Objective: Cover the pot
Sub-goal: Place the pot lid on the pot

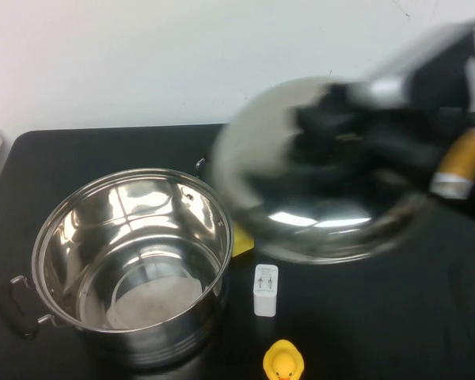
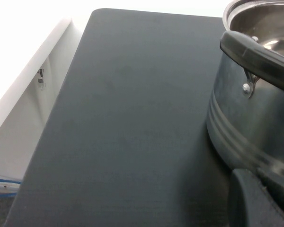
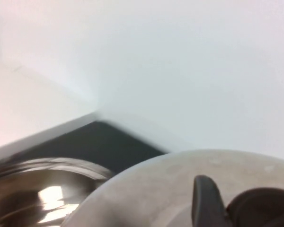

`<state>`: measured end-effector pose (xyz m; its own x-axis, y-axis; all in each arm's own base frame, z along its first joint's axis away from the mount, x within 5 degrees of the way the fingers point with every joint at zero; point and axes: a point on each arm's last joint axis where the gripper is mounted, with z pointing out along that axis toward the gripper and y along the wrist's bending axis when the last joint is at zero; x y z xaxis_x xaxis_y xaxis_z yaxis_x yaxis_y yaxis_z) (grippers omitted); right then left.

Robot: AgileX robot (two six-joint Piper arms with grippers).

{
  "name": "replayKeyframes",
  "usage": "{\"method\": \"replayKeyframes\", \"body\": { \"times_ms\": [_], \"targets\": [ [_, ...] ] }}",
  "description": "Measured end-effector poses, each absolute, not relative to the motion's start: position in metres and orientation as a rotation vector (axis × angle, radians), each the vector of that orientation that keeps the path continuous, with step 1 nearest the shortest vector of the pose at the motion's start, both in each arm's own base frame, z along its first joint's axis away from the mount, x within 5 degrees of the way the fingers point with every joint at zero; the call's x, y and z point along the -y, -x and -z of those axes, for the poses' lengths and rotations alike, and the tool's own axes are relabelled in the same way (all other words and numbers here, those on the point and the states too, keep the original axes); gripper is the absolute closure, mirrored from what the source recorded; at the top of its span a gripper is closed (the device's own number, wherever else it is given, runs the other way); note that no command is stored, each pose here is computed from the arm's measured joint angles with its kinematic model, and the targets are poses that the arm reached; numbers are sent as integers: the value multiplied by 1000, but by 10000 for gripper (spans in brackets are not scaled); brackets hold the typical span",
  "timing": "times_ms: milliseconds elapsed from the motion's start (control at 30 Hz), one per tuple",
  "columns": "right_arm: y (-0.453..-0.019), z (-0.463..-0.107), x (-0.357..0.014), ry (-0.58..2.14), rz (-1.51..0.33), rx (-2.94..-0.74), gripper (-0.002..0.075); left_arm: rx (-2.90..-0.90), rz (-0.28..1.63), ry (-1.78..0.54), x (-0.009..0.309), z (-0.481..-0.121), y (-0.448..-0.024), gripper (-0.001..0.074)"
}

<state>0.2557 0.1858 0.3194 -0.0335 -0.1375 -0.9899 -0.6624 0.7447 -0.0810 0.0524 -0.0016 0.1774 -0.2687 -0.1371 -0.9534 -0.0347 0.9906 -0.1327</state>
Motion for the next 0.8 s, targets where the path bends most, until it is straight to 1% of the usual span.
{"method": "replayKeyframes", "body": {
  "times_ms": [67,233,433,633,800],
  "targets": [
    [-260,-320,-214,725,-487,-1589,390,-1842,98,125,2,-177,-52,737],
    [-269,-304,-283,828,-529,-1663,390,-1842,98,125,2,-177,-52,737],
    [-267,-299,-343,899,-584,-1630,390,-1842,98,125,2,-177,-52,738],
    [-266,-287,-378,923,-624,-1622,390,-1842,98,125,2,-177,-52,737],
    [-272,-269,-387,931,-622,-1654,390,-1842,98,125,2,-177,-52,737]
  ]
}}
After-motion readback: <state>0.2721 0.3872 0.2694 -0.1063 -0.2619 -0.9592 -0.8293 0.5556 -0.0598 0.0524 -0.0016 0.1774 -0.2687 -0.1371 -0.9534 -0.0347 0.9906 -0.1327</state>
